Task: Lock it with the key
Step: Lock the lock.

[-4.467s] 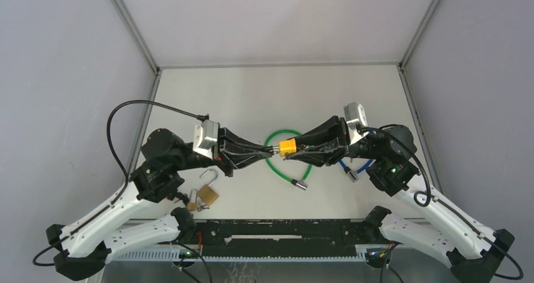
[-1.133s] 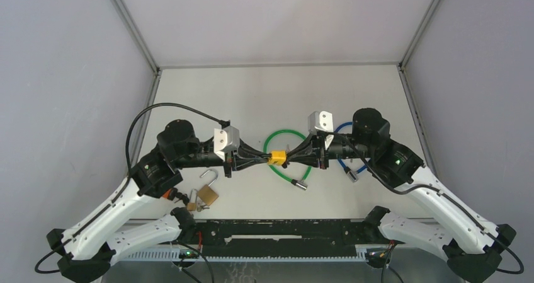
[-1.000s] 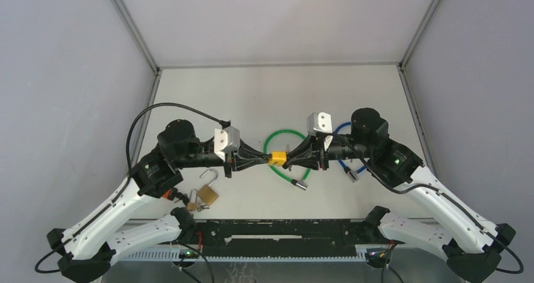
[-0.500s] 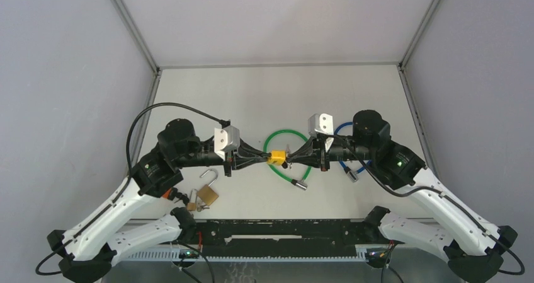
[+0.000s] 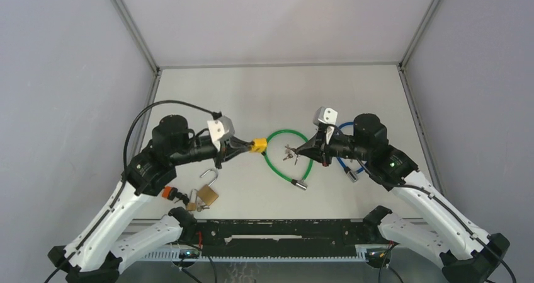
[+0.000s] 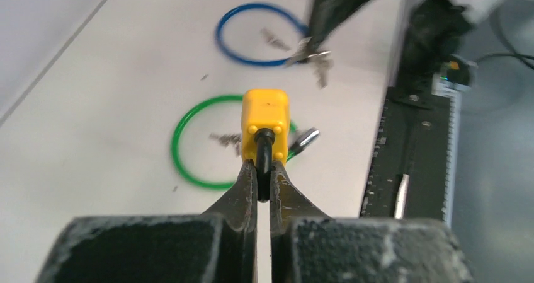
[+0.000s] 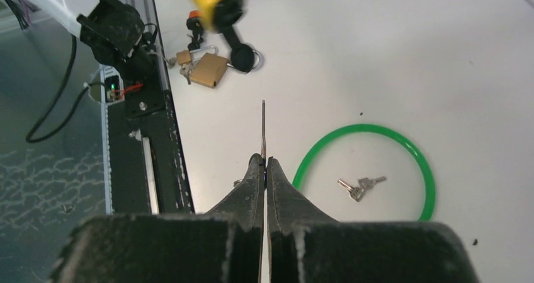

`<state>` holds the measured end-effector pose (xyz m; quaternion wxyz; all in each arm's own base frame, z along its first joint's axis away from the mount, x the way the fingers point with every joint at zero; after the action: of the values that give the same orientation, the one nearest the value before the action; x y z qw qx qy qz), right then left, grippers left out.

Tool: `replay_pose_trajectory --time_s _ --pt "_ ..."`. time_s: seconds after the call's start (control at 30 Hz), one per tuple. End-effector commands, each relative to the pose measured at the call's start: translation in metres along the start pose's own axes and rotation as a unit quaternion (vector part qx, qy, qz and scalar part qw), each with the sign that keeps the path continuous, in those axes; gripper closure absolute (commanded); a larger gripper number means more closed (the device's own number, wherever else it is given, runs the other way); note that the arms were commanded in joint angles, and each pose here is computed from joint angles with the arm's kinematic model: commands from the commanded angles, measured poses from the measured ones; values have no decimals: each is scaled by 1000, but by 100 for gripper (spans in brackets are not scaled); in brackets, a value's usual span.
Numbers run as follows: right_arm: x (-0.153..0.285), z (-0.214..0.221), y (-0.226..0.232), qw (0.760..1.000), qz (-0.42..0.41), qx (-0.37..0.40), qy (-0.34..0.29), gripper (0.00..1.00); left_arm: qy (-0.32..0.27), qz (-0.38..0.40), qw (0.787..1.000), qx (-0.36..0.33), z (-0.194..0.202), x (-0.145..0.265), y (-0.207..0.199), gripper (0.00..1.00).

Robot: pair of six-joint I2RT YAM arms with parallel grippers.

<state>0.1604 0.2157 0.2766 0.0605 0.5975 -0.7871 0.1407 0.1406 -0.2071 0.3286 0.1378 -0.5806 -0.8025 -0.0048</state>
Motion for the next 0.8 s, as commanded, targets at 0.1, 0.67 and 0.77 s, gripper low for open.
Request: replay_pose_trajectory --time_s 0.1,0.67,0.77 --pt "-23 -13 -17 997 18 -69 -33 100 107 -194 919 327 69 -3 109 100" --pt "-101 26 -15 981 -11 -194 2 100 245 -204 773 549 194 -55 221 83" --pt "-121 32 -12 974 -16 -228 11 100 225 -237 767 553 195 -48 234 45"
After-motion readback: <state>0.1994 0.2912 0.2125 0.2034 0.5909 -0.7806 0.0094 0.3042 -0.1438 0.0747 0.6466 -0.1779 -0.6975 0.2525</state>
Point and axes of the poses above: each gripper's point midway between its finger pads, its own x axis back along the fingers, its own y axis along the line the jaws close on, z = x × y, the point moved 3 cm from there along x, back along the fingers, and after that the axes turned 14 degrees about x, right-handed, at the moved point
